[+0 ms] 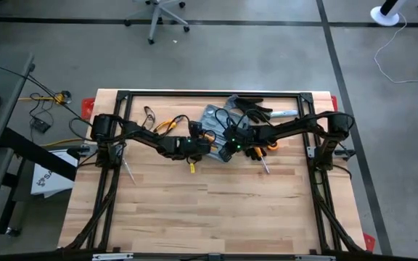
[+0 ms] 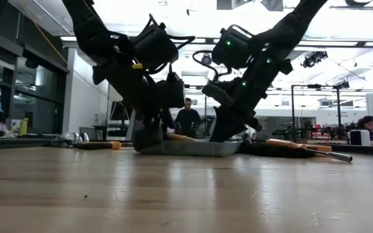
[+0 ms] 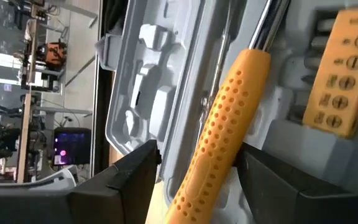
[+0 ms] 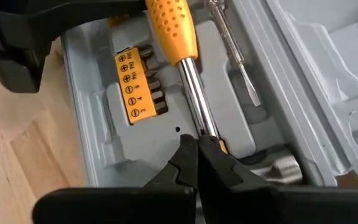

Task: Prefit tool cases
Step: Remove the yellow hammer from the gray toolbox

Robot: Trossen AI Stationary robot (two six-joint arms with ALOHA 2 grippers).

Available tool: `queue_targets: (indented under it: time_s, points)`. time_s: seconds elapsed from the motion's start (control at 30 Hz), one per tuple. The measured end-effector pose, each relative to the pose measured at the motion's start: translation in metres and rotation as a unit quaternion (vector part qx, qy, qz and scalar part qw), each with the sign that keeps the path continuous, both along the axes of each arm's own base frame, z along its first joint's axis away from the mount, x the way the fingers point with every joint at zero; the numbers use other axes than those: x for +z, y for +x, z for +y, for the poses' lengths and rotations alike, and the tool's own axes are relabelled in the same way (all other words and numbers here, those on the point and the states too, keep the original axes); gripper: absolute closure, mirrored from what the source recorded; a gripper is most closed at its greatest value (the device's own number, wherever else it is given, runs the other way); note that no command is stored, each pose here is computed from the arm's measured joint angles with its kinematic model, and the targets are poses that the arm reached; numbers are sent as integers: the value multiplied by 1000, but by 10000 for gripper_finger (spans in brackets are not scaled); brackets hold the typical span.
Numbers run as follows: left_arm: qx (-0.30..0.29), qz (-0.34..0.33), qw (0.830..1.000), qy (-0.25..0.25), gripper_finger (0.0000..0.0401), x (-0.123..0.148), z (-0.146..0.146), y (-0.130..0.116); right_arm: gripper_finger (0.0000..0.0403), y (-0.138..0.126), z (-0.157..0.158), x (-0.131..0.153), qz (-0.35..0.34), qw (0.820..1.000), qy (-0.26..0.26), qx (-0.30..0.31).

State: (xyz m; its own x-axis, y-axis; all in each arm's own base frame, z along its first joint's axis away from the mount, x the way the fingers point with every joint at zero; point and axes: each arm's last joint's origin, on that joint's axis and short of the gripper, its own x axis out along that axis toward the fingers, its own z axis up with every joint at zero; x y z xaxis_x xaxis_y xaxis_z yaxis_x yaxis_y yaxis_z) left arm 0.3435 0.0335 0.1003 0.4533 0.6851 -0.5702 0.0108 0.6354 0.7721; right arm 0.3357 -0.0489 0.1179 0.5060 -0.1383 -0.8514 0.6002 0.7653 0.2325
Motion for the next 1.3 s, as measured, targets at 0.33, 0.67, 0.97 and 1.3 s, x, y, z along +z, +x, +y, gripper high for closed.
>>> queue_targets:
  time_s: [0.33, 0.67, 0.97, 1.3]
  points:
    - [-10, -28, 999, -11, 192, 2, 4, 4, 403, 2, 4, 1, -6, 1000, -19, -4]
    - [-42, 5, 999, -3, 192, 2, 10, 4, 403, 3, 6, 1, -9, 1000, -15, 0]
    - [-53, 21, 998, 11, 192, 2, 14, 4, 403, 7, 7, -2, -27, 1000, -3, -6]
    - [-52, 17, 998, 8, 192, 2, 14, 4, 403, 12, 13, 5, -65, 997, 35, 10]
